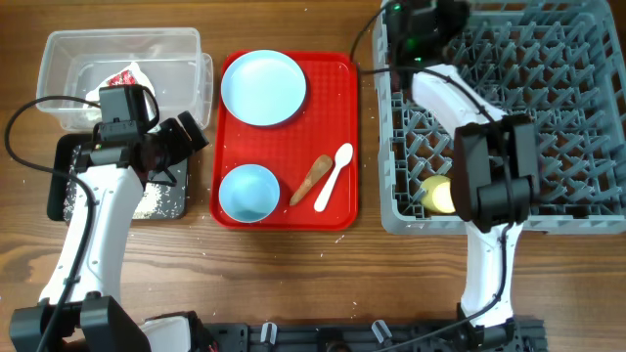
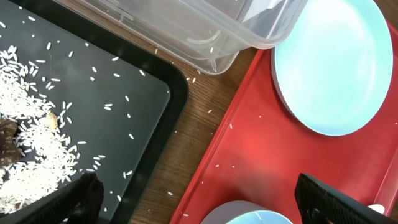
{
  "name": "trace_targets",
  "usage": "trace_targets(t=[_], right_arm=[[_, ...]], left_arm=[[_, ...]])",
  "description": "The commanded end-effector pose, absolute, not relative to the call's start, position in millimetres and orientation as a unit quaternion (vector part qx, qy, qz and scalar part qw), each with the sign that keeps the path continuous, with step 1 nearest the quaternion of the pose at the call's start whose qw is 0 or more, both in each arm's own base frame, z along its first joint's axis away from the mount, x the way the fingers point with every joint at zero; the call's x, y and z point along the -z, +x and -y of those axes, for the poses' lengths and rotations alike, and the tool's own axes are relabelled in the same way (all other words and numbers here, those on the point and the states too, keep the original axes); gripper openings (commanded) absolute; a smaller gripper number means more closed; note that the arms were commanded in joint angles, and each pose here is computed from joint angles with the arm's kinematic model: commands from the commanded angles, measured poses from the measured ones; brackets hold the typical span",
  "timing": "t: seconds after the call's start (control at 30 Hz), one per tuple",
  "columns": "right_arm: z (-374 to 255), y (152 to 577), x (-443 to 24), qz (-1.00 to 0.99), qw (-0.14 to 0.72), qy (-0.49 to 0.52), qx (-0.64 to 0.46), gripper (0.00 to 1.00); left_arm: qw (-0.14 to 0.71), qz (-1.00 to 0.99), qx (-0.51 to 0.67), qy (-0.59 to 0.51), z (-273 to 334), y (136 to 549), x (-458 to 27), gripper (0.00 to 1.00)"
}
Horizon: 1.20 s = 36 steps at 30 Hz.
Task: Sort waste into correct bins and load items into the dishwasher rack
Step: 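Grasp the green bowl with the right gripper and carry it to the rack, then reach the right gripper to the blue bowl and grasp it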
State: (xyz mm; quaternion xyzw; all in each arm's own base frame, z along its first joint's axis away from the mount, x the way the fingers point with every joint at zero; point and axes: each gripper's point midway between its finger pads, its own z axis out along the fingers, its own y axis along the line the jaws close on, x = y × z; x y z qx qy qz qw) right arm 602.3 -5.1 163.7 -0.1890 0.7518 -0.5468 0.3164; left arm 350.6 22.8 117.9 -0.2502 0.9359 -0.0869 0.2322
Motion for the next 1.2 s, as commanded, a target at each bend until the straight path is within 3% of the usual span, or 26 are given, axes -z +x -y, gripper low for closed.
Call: trace_targets(t=[0.0, 0.1, 0.2, 0.27, 0.5, 0.6, 0.7, 0.77, 0.8, 0.87, 0.93, 1.0, 1.17], right_arm=[[-18, 605, -138, -0.762, 0.322, -0.218, 0.518, 0.10], [-31, 602, -140, -0.758, 0.324, -0.222, 0.521, 0.28], [-37, 598, -142, -0.755, 0.321, -0.218, 0.529, 0.73], [-38, 595, -145, -0.753, 0.318, -0.210, 0.537, 0.85], [-38, 584, -194, -0.741, 0.363, -0.121, 0.551, 0.88], [-60, 579, -218, -0.747, 0.420, -0.095, 0.506, 0.87], [-119, 561, -207, -0.793, 0.440, -0.153, 0.393, 0.92], [-163, 536, -176, -0.838, 0.406, -0.229, 0.284, 0.92], [-206, 506, -154, -0.868, 0.372, -0.283, 0.168, 0.92], [-259, 461, -142, -0.899, 0.326, -0.292, 0.009, 0.93], [-313, 399, -138, -0.920, 0.226, -0.262, -0.186, 0.81], [-339, 361, -132, -0.929, 0.124, -0.185, -0.295, 0.66], [-341, 313, -71, -0.958, 0.026, -0.092, -0.269, 0.62]], left_arm=[[0.249, -0.930, 0.086, -0.256, -26, 354, -129, 1.00], [0.249, -0.930, 0.086, -0.255, -26, 354, -130, 1.00], [0.249, -0.930, 0.086, -0.256, -26, 354, -130, 1.00], [0.249, -0.930, 0.086, -0.255, -26, 354, -130, 1.00], [0.249, -0.930, 0.086, -0.256, -26, 354, -130, 1.00], [0.249, -0.930, 0.086, -0.256, -26, 354, -130, 1.00], [0.249, -0.930, 0.086, -0.256, -26, 354, -129, 1.00], [0.249, -0.930, 0.086, -0.256, -26, 354, -129, 1.00], [0.249, -0.930, 0.086, -0.256, -26, 354, -129, 1.00], [0.249, -0.930, 0.086, -0.256, -26, 354, -129, 1.00], [0.249, -0.930, 0.086, -0.256, -26, 354, -129, 1.00], [0.249, -0.930, 0.086, -0.256, -26, 354, -130, 1.00], [0.249, -0.930, 0.086, -0.256, -26, 354, -129, 1.00]])
